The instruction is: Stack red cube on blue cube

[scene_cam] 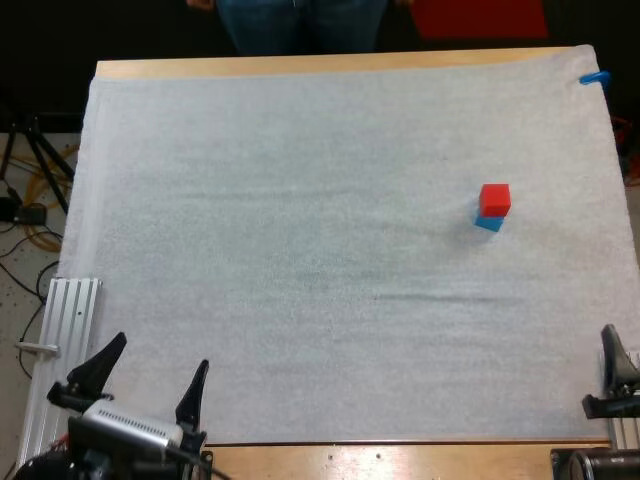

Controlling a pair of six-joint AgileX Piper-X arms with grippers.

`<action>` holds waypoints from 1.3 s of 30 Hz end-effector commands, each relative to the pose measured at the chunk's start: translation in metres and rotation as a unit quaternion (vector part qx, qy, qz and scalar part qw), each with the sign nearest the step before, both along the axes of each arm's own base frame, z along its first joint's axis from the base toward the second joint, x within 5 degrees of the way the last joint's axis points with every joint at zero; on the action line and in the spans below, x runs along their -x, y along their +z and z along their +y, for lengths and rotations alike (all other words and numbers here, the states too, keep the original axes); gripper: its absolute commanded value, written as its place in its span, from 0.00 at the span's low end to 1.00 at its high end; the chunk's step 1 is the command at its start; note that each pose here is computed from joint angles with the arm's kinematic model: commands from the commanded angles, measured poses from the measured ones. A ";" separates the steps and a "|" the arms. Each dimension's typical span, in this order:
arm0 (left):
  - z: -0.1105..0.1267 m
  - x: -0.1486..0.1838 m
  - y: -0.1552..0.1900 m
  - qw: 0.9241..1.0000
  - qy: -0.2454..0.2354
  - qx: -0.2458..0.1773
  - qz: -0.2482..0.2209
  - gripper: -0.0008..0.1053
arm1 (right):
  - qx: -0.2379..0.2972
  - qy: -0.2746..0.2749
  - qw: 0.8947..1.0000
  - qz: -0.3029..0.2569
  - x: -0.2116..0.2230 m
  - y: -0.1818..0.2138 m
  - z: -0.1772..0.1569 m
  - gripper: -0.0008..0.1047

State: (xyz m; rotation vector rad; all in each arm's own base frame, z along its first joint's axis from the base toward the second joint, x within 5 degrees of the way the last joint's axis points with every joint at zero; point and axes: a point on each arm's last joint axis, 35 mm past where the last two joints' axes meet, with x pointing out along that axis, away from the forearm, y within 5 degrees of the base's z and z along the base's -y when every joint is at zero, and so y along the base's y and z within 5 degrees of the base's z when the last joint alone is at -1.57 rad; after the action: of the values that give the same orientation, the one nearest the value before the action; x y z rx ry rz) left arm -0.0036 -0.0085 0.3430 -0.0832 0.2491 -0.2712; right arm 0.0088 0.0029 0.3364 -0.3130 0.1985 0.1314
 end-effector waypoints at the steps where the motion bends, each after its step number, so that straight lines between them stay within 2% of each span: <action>1: 0.000 -0.008 -0.002 1.000 0.010 0.009 0.003 0.83 | 0.006 0.005 1.000 0.004 -0.006 -0.003 0.000 0.58; 6: 0.000 -0.023 -0.020 0.999 0.015 0.022 0.020 0.83 | 0.011 0.027 0.999 0.033 -0.016 -0.021 0.002 0.58; 9: 0.001 -0.030 -0.031 0.998 0.043 0.038 0.036 0.83 | 0.010 0.044 0.998 0.047 -0.020 -0.030 0.003 0.58; 16: 0.002 -0.042 -0.055 0.995 0.064 0.030 0.070 0.83 | 0.010 0.044 0.997 0.067 -0.026 -0.043 0.003 0.58; 24: 0.003 -0.042 -0.057 0.994 0.070 0.032 0.076 0.83 | 0.008 0.044 0.995 0.086 -0.025 -0.048 0.003 0.58; 27: 0.006 -0.042 -0.058 0.987 0.130 0.042 0.081 0.83 | 0.008 0.044 0.995 0.086 -0.025 -0.048 0.003 0.58; 29: 0.008 -0.042 -0.058 0.985 0.149 0.042 0.080 0.83 | 0.008 0.044 0.995 0.086 -0.025 -0.048 0.003 0.58; 39: 0.008 -0.042 -0.058 0.985 0.149 0.041 0.080 0.83 | 0.008 0.043 0.995 0.087 -0.025 -0.048 0.003 0.58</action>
State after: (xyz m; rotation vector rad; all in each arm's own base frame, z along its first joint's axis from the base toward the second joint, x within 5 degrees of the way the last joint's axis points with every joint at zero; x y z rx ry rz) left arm 0.0371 -0.0012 0.2846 -0.2154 0.3723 0.0099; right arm 0.0318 0.0057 0.2880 -0.3209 0.3532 0.2290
